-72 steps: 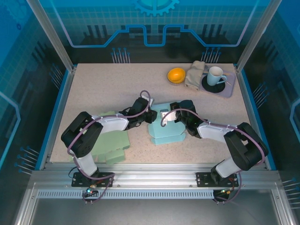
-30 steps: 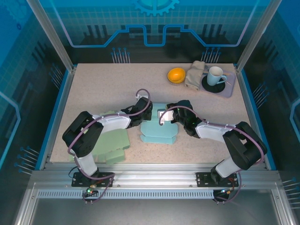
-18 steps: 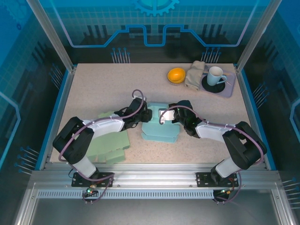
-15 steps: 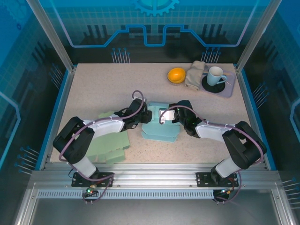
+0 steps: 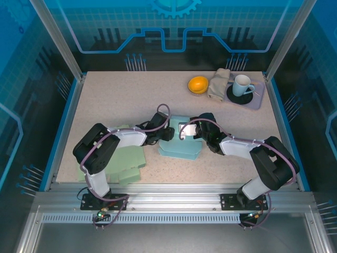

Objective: Fold the paper box

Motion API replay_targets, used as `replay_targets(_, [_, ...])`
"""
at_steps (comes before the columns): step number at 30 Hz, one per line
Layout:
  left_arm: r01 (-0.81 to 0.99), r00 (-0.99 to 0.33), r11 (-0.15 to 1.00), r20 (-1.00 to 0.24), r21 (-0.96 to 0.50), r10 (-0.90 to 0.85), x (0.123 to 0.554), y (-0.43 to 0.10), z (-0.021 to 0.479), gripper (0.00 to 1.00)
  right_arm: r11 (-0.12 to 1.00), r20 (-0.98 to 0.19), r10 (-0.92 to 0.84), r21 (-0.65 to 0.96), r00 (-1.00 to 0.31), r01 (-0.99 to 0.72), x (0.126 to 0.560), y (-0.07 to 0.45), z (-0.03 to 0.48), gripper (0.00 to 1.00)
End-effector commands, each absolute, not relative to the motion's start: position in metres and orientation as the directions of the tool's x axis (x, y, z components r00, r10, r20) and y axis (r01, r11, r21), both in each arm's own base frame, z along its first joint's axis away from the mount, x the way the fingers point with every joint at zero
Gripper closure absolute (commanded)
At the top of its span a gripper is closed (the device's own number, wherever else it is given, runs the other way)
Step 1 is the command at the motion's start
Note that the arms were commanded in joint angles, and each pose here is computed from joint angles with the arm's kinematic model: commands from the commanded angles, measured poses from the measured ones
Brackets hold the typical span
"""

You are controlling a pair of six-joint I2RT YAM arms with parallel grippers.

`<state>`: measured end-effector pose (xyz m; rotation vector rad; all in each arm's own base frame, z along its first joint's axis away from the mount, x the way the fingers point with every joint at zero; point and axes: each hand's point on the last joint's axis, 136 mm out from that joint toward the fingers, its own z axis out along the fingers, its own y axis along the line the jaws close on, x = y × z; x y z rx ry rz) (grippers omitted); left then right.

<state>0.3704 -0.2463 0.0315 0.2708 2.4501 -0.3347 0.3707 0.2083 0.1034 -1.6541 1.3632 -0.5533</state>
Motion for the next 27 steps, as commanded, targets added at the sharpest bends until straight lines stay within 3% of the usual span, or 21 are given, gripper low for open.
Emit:
replay_targets(1, [0.243,-0.753,0.962,-0.649,-0.124,0.107,0.384,-0.239,0.033,0.57,-0.087,-0.159,-0.939,-0.749,0.305,-0.657,0.346,0.199,0.058,1.0])
replay_targets(6, [0.044,-0.793,0.996,-0.604,0.072,0.078,0.385,-0.196,0.021,0.83,-0.101,-0.112,-0.953,-0.759,0.283,-0.643,0.352,0.194,0.052,1.0])
replay_targets(13, [-0.059,-0.804,0.986,-0.592,0.158,0.047,0.375,-0.167,0.015,0.9,-0.091,-0.103,-0.959,-0.769,0.263,-0.633,0.356,0.191,0.054,1.0])
replay_targets(17, [0.0,-0.808,0.994,-0.586,0.109,0.065,0.373,-0.179,0.016,0.87,-0.085,-0.109,-0.96,-0.767,0.26,-0.636,0.355,0.192,0.054,1.0])
replay_targets(21, [0.107,-0.801,0.994,-0.594,-0.016,0.077,0.372,-0.205,0.025,0.77,-0.079,-0.115,-0.96,-0.762,0.255,-0.643,0.354,0.193,0.054,1.0])
replay_targets(27, [0.152,-0.795,0.984,-0.603,-0.088,0.069,0.369,-0.218,0.047,0.61,-0.08,-0.119,-0.959,-0.755,0.256,-0.65,0.352,0.194,0.054,1.0])
